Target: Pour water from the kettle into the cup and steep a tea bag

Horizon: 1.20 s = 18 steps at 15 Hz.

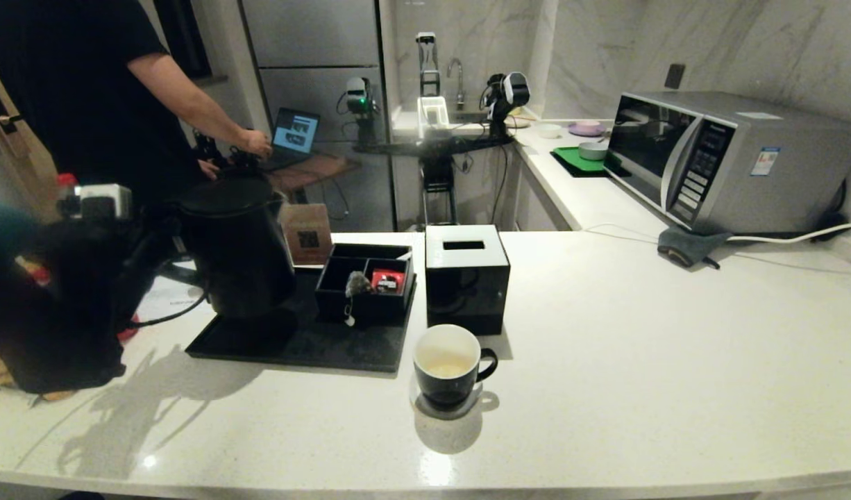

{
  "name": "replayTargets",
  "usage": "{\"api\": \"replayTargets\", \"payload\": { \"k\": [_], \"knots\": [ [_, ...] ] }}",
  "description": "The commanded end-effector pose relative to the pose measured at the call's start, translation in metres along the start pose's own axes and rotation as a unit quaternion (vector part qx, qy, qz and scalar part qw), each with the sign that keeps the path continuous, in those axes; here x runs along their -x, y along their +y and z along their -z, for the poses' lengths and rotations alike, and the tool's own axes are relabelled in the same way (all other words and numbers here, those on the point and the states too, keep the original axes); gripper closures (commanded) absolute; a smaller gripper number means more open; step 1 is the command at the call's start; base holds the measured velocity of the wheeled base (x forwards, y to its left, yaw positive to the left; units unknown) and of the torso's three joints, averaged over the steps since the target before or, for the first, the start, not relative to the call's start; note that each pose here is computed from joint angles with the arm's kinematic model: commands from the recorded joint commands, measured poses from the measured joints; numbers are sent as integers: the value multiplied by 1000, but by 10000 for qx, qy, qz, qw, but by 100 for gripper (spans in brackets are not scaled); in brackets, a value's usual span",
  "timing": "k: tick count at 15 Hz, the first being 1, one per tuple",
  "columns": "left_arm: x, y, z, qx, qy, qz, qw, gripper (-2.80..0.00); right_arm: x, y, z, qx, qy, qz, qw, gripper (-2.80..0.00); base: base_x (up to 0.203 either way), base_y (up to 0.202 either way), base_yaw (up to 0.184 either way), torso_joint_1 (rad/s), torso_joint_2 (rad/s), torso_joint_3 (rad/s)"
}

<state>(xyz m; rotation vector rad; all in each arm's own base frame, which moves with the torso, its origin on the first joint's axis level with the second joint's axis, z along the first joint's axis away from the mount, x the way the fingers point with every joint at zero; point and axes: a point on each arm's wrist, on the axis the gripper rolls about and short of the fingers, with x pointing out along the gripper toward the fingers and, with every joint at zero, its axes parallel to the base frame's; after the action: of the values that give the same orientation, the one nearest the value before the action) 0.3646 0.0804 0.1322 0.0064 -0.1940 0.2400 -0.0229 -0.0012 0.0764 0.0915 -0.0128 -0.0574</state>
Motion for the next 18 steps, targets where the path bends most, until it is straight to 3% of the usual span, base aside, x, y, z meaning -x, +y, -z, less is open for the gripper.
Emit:
{"api": "replayTargets", "payload": {
  "k": [1, 8, 18],
  "knots": [
    [-4, -1, 26, 1, 156, 16, 9999, 0, 0, 0, 0, -4, 5, 3, 10000, 0, 0, 0, 0, 0, 0, 0],
    [-15, -2, 48, 0, 185, 64, 9998, 0, 0, 0, 0, -4, 5, 3, 10000, 0, 0, 0, 0, 0, 0, 0],
    [-17, -8, 58, 19, 283, 146, 9995, 0, 0, 0, 0, -4, 5, 3, 10000, 0, 0, 0, 0, 0, 0, 0]
  ]
}}
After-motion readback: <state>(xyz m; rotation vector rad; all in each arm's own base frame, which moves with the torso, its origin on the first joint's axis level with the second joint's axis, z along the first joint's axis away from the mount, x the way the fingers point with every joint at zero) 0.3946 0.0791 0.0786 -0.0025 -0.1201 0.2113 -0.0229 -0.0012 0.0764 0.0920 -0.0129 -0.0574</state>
